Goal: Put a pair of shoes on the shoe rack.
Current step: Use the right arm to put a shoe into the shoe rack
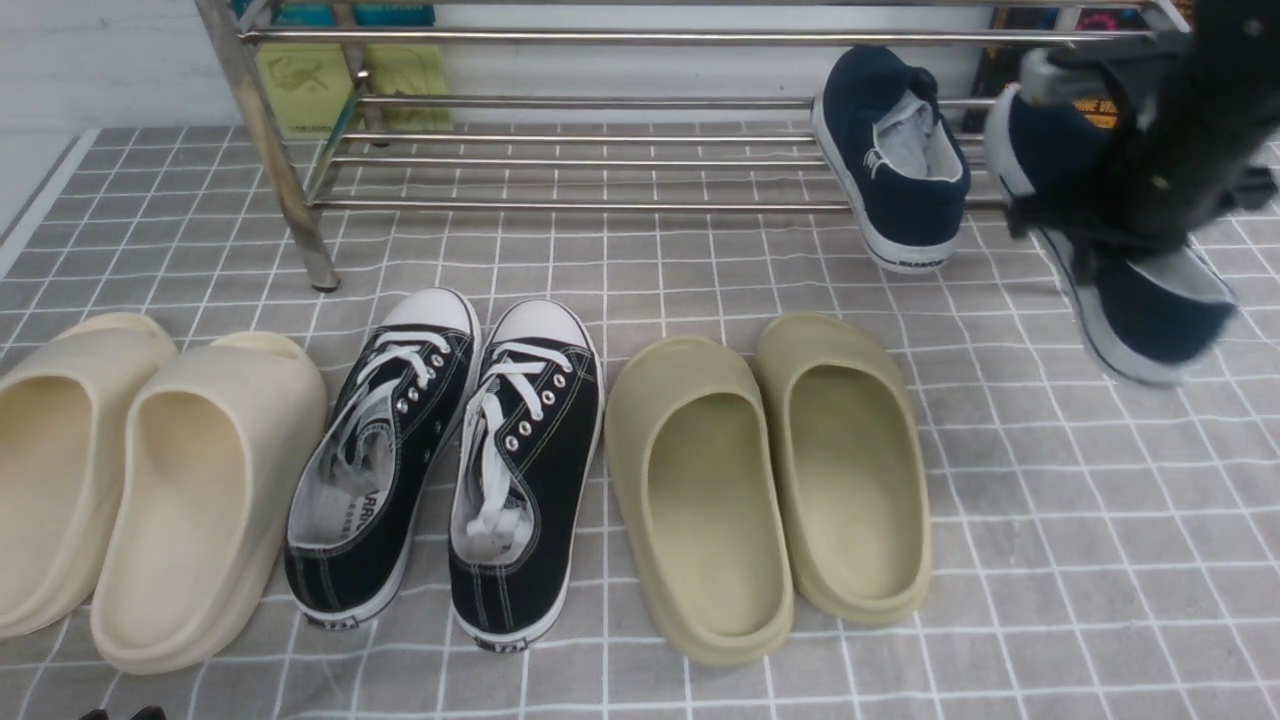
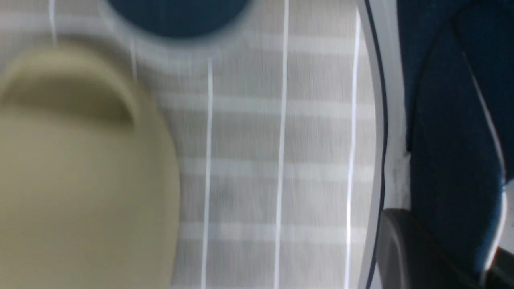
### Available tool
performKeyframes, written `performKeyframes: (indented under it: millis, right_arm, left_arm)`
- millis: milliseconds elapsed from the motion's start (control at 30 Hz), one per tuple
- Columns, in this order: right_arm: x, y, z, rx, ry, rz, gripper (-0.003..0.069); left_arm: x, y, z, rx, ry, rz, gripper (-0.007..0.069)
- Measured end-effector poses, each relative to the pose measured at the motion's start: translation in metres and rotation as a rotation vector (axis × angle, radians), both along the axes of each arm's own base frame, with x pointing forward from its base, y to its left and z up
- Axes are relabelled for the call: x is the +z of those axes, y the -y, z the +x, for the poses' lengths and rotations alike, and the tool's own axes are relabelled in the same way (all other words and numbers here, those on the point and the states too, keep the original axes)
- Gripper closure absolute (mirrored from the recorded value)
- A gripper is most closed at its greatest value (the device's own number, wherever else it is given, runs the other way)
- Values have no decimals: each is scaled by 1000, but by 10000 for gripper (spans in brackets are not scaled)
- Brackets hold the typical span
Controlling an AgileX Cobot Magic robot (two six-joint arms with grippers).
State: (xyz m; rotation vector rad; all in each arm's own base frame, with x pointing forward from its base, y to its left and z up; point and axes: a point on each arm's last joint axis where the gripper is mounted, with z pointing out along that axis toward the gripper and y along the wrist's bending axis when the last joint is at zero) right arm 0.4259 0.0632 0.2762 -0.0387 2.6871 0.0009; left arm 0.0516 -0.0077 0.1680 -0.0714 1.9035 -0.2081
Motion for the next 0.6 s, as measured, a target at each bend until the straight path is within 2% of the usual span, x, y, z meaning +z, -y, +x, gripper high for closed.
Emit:
performKeyframes:
  millis: [200,400,500,533,567,600]
  right_arm:
    - [-12,-3,64,-31,89,18,630]
    - [-21,-2,97,-44,139,22,629]
    - [-22,-3,102,-28,149,14,591]
    - [-21,-3,103,-18,155,9,561]
    - [-21,-2,104,-7,169,0,499]
    - [-21,-2,104,-4,169,-1,489]
  left_arm:
    - [0,0,0,0,0,0,386]
    - [0,0,0,0,0,0,386]
    - [0,0,0,0,0,0,386]
    - [0,0,0,0,0,0,386]
    - [0,0,0,0,0,0,386]
    - [0,0,0,0,0,0,386]
